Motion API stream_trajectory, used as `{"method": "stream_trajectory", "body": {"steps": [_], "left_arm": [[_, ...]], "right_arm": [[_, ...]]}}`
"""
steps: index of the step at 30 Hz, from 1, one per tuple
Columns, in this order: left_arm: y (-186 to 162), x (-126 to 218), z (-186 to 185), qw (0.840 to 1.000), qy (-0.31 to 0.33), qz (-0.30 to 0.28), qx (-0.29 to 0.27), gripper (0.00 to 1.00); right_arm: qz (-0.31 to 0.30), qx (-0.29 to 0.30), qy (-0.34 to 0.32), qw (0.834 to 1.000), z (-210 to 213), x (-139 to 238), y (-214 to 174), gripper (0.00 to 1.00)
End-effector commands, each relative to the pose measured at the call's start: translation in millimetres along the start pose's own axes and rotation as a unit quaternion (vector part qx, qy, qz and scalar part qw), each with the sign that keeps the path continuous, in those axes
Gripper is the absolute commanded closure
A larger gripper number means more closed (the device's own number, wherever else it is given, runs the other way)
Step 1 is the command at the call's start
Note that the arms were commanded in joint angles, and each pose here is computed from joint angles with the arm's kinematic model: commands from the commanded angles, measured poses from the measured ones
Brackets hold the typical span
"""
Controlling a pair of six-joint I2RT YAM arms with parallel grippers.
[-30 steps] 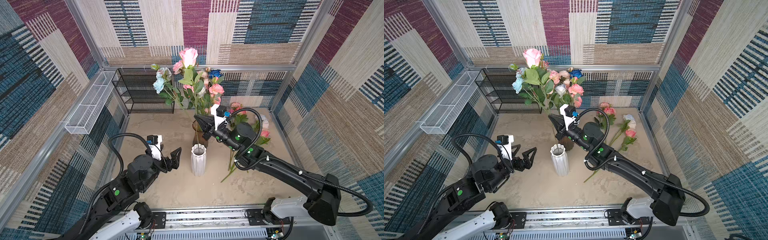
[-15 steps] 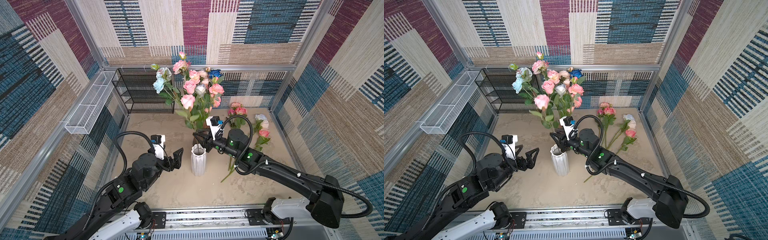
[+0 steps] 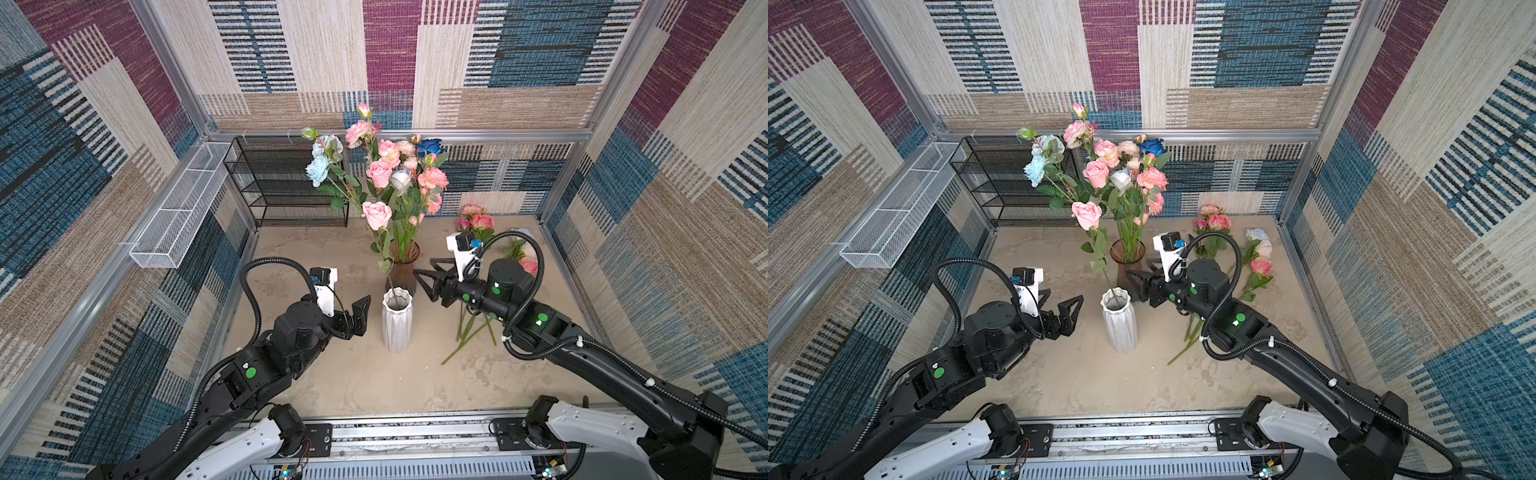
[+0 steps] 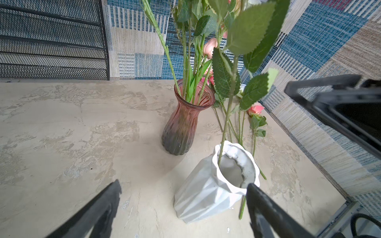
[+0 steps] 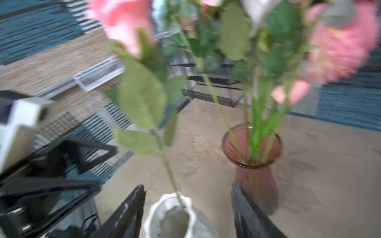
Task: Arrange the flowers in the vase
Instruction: 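Return the right gripper to the pile and grasp another rose stem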
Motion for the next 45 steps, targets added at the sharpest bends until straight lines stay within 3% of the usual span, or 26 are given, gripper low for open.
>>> {"method": "stream_trajectory", "body": {"steps": [1,5,11,15,24,30,37,39,41,45], "left_arm": [[7.3,1.2,-1.6,1.000,-0.004,-0.015,0.001,0.04],[6.2,2.8,-3.8,1.000,-0.013,-0.013,0.001,0.03],[3.1,3.6,-3.8,1.000,-0.017,-0.009,0.005,0.04],[2.1,4.9,-2.1,1.000,-0.015,-0.010,0.005,0.04],[2.1,8.9,-1.3,1.000,-0.019,-0.015,0.010,0.04],[4.9,11.6,0.1,1.000,-0.017,-0.021,0.009,0.03],[4.8,11.8,1.0,1.000,-0.015,-0.022,0.009,0.03],[5.2,11.7,1.2,1.000,-0.015,-0.023,0.010,0.03],[6.0,12.0,1.1,1.000,-0.015,-0.024,0.010,0.03],[4.6,11.1,1.7,1.000,-0.012,-0.021,0.009,0.03]], "right_arm": [[0.091,-0.100,-0.081,0.988,-70.4,-6.4,-48.4,0.40],[0.153,-0.160,-0.167,0.961,-152.4,-21.9,-93.3,0.45],[0.148,-0.189,-0.247,0.939,-233.9,-47.2,-114.4,0.51],[0.162,-0.183,-0.273,0.931,-261.3,-73.5,-114.7,0.59],[0.215,-0.162,-0.396,0.878,-330.8,-93.6,-142.8,0.64],[0.233,-0.155,-0.412,0.867,-348.8,-106.5,-151.8,0.66],[0.267,-0.138,-0.439,0.847,-366.9,-112.4,-167.4,0.77],[0.271,-0.140,-0.432,0.849,-365.8,-114.2,-170.2,0.83],[0.258,-0.139,-0.415,0.861,-359.6,-116.6,-162.6,0.88],[0.205,-0.129,-0.356,0.903,-335.0,-122.3,-127.1,0.95]]}}
Point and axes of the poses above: each gripper's point midway between its finger pads, its own x axis back along the fingers, its own z axis along the line the jaws close on, y = z × x, the point moved 1 cm from there along x, back along the fingers, and after that the axes turned 1 degree about x, right-handed, at the moved point
